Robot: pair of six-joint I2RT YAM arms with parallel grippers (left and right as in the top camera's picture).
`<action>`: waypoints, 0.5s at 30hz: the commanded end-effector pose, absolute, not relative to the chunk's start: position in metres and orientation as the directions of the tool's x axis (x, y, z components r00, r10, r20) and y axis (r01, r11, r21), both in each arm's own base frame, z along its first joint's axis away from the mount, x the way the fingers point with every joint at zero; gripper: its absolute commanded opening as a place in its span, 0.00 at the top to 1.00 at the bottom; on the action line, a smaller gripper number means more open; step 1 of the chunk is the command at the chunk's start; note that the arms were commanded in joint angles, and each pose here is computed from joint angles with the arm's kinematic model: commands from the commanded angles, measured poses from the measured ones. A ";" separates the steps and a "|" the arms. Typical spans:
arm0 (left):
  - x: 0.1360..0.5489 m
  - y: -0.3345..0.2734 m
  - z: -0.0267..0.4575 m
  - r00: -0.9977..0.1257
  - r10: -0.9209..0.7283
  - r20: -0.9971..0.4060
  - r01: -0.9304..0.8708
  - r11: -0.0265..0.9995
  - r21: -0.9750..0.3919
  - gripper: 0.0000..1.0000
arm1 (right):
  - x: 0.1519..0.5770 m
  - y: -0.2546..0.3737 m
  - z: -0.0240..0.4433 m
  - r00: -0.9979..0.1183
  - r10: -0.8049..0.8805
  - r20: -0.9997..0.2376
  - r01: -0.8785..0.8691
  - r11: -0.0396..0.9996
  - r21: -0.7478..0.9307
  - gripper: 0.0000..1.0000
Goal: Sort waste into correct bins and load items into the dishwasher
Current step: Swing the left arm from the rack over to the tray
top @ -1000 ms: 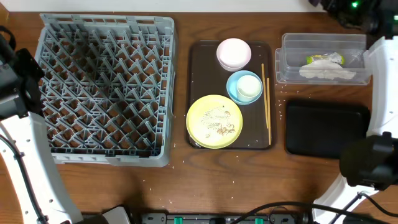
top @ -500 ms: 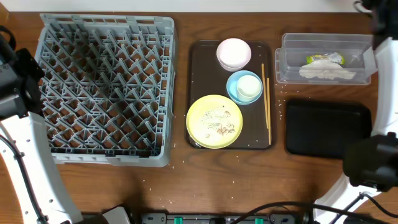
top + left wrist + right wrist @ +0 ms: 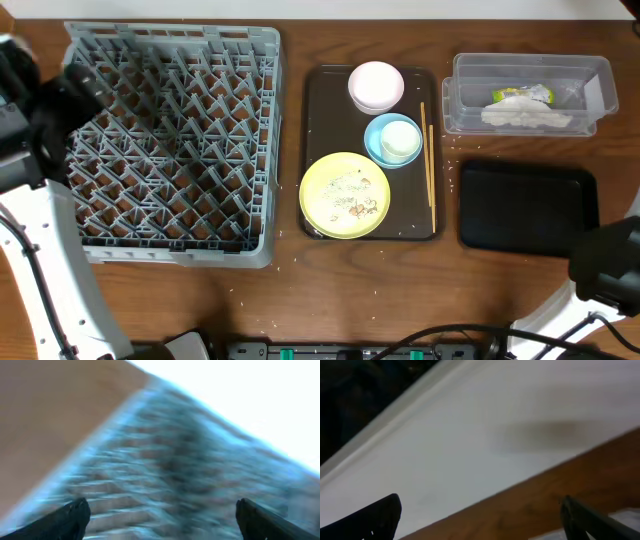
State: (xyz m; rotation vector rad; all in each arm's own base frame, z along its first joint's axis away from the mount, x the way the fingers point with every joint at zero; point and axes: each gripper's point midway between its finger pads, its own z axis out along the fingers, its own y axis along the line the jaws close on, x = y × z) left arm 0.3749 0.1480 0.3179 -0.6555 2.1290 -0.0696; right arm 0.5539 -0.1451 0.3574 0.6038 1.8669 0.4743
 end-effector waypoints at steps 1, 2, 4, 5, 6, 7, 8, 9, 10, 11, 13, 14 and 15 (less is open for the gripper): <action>0.392 0.078 0.349 -0.504 -0.592 -0.629 -0.135 0.773 -0.620 0.06 | 0.544 -0.152 0.357 -0.301 0.624 -0.721 0.233 0.782 0.579 0.01; 0.393 0.073 0.354 -0.502 -0.618 -0.605 -0.120 0.742 -0.659 0.06 | 0.542 -0.151 0.352 -0.317 0.630 -0.709 0.246 0.777 0.580 0.01; 0.395 0.062 0.362 -0.509 -0.626 -0.590 -0.071 0.714 -0.696 0.06 | 0.537 -0.149 0.341 -0.350 0.643 -0.681 0.273 0.766 0.583 0.01; 0.397 0.054 0.367 -0.518 -0.609 -0.601 -0.026 0.714 -0.700 0.06 | 0.534 -0.148 0.336 -0.366 0.650 -0.666 0.287 0.760 0.583 0.01; 0.400 0.045 0.372 -0.526 -0.583 -0.619 0.025 0.717 -0.696 0.06 | 0.532 -0.147 0.331 -0.383 0.656 -0.650 0.302 0.754 0.583 0.01; 0.401 0.036 0.375 -0.534 -0.553 -0.639 0.074 0.723 -0.687 0.06 | 0.528 -0.146 0.324 -0.401 0.663 -0.631 0.319 0.747 0.583 0.01; 0.403 0.025 0.378 -0.541 -0.526 -0.656 0.115 0.727 -0.677 0.06 | 0.525 -0.144 0.319 -0.416 0.669 -0.615 0.332 0.742 0.582 0.01; 0.406 0.016 0.379 -0.546 -0.505 -0.669 0.142 0.731 -0.668 0.06 | 0.522 -0.143 0.315 -0.429 0.675 -0.600 0.345 0.737 0.582 0.01; 0.409 0.008 0.380 -0.549 -0.487 -0.679 0.165 0.733 -0.660 0.06 | 0.519 -0.142 0.311 -0.440 0.679 -0.588 0.355 0.733 0.580 0.01; 0.413 -0.001 0.379 -0.551 -0.473 -0.687 0.182 0.735 -0.653 0.06 | 0.517 -0.141 0.308 -0.450 0.683 -0.576 0.365 0.729 0.579 0.01; 0.422 -0.017 0.375 -0.563 -0.448 -0.695 0.202 0.740 -0.641 0.06 | 0.512 -0.139 0.301 -0.470 0.691 -0.550 0.386 0.721 0.576 0.01; 0.427 -0.026 0.370 -0.572 -0.433 -0.696 0.207 0.745 -0.634 0.06 | 0.509 -0.138 0.298 -0.478 0.694 -0.538 0.395 0.717 0.574 0.01; 0.432 -0.033 0.363 -0.585 -0.421 -0.693 0.206 0.750 -0.629 0.06 | 0.507 -0.137 0.295 -0.486 0.697 -0.527 0.403 0.714 0.573 0.01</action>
